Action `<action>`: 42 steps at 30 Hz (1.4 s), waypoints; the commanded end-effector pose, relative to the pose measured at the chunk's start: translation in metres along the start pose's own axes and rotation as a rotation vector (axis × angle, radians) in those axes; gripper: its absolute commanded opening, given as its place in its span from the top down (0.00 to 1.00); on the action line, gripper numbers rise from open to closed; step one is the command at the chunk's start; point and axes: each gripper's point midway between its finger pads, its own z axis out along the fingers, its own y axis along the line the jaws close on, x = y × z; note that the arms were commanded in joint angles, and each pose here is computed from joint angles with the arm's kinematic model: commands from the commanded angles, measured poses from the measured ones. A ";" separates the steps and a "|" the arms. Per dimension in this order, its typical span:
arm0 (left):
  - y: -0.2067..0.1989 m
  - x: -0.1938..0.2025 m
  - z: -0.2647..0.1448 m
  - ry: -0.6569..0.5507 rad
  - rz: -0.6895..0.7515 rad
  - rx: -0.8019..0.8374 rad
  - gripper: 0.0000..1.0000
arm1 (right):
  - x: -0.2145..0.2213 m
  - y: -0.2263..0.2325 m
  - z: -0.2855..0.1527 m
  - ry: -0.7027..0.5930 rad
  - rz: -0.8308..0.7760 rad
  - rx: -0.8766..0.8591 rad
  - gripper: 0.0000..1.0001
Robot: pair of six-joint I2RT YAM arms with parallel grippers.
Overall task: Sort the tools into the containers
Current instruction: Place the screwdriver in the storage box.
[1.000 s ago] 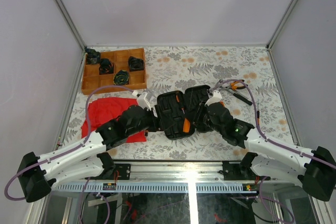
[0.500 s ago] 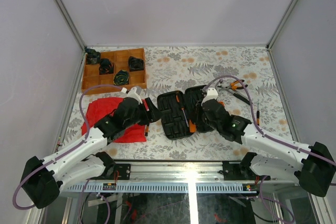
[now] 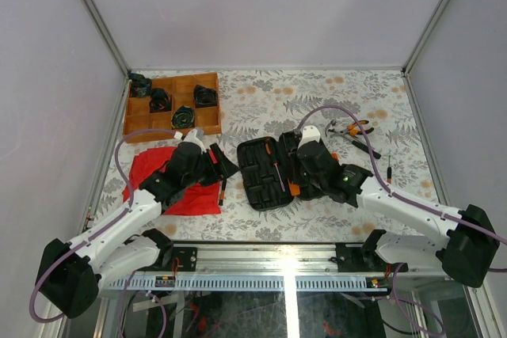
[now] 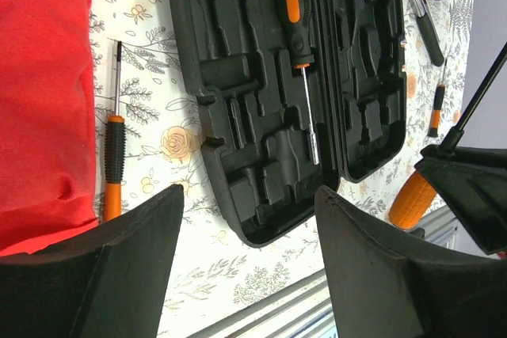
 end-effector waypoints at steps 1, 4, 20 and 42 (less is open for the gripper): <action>0.008 -0.017 -0.006 -0.081 0.046 -0.045 0.34 | -0.036 0.003 -0.002 -0.023 -0.009 0.017 1.00; 0.015 -0.027 -0.013 -0.134 0.060 -0.089 0.33 | -0.034 0.002 0.004 0.042 0.012 -0.001 1.00; 0.023 -0.028 -0.021 -0.153 0.064 -0.123 0.32 | -0.006 0.021 0.040 0.279 0.061 -0.102 0.99; 0.029 -0.017 -0.015 -0.118 0.028 -0.129 0.34 | 0.030 0.036 0.087 0.379 0.147 -0.134 0.93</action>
